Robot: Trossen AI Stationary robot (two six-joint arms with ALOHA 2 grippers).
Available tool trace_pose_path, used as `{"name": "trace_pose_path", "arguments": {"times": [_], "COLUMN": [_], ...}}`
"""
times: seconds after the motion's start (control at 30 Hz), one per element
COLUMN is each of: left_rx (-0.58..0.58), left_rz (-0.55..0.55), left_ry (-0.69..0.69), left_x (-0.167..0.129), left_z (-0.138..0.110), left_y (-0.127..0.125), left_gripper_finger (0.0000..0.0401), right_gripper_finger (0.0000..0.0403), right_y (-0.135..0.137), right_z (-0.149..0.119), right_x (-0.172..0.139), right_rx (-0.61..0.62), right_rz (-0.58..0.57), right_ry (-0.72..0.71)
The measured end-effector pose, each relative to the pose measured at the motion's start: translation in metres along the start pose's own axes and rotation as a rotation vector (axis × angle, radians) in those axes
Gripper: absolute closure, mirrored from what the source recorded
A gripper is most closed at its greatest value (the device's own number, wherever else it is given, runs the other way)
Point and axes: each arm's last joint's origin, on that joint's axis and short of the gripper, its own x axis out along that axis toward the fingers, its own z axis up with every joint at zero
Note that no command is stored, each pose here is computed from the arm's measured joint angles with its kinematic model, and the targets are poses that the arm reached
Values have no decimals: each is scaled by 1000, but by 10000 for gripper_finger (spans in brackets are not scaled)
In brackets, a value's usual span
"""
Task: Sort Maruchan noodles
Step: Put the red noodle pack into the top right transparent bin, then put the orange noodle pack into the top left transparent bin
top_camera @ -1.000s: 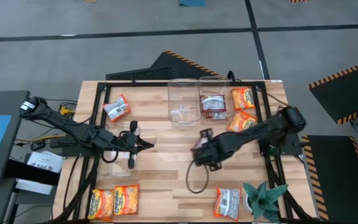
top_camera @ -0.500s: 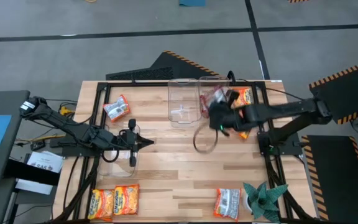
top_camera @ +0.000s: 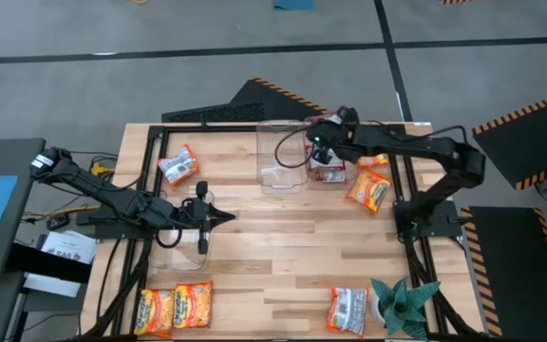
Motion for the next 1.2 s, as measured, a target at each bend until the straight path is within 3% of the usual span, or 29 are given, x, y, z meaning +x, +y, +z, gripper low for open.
{"name": "trace_pose_path", "arguments": {"times": [0.33,0.5,0.7,0.9,1.07,1.2], "left_rx": [4,4,12,-6,-11,-11], "left_rz": [2,5,15,16,16,16], "left_ry": [6,7,22,39,43,43], "left_x": [0,0,0,0,0,0], "left_z": [-1,-1,-2,-4,-5,-5], "left_y": [0,0,1,1,1,1], "left_gripper_finger": [401,401,401,401,401,401], "right_gripper_finger": [337,302,216,161,160,164], "right_y": [19,12,-6,-16,-18,-19], "right_z": [0,0,-5,-25,-50,-71], "right_x": [29,22,-2,-34,-67,-95], "right_rx": [-95,-67,14,84,115,119], "right_rz": [-3,-20,-9,219,470,530], "right_ry": [76,68,44,89,215,294]}}
